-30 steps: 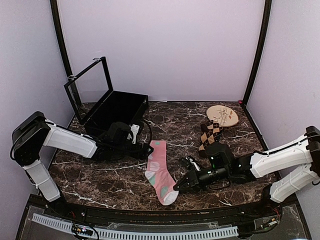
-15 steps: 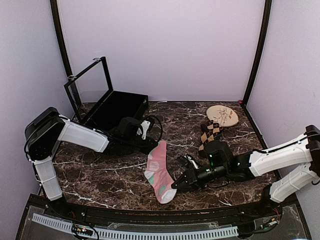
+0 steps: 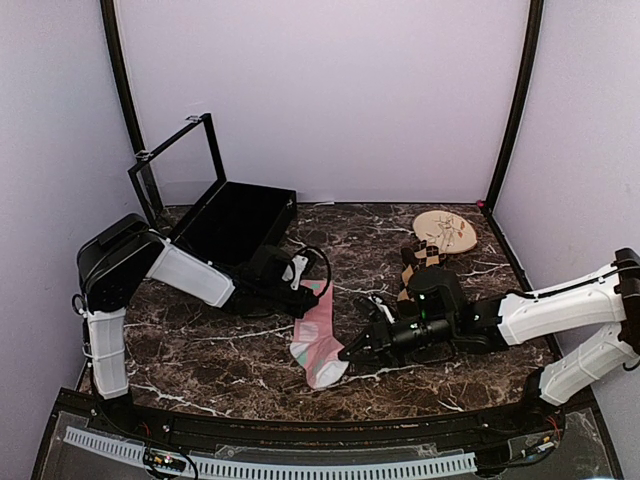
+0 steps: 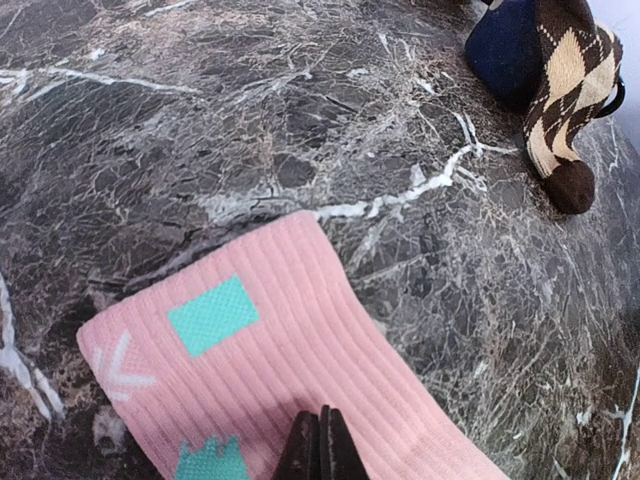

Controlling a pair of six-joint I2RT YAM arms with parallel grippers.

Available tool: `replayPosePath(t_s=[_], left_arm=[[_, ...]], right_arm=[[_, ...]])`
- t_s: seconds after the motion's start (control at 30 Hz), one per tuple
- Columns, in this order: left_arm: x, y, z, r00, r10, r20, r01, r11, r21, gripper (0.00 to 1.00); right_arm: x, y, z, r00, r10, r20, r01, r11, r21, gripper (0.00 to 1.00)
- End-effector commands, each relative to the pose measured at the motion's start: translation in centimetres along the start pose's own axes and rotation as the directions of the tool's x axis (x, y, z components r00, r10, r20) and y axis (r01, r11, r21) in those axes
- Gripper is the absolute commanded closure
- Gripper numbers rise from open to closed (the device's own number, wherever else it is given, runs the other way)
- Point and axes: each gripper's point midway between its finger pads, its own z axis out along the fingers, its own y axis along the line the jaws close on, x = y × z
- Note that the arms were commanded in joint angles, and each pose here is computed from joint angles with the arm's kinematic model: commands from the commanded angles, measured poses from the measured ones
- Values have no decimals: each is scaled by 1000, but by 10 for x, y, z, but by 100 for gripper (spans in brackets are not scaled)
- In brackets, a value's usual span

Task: Roll the socks
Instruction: Fold the sock at the center of the board.

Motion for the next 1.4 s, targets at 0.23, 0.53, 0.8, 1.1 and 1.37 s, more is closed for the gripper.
replayPosePath(t_s=[0.23,0.53,0.8,1.1,1.37], left_arm=[[26,17,-6,995,-89,-45,89,996,-15,100],[31,22,-14,984,-175,-42,175,985,-13,100],[38,27,-25,959,-282,-28,282,959,1,100],[38,27,-43,915,-403,12,401,914,59,100],[36,22,-51,897,-442,17,439,894,89,100]], right_arm=[[-58,48,-15,989,39,142,-14,985,-173,98],[-102,63,-8,981,41,191,-2,980,-198,98],[-118,54,0,974,67,215,-28,984,-178,98],[-131,44,8,967,72,246,-32,987,-160,99],[-148,41,25,966,71,249,-27,984,-177,100]])
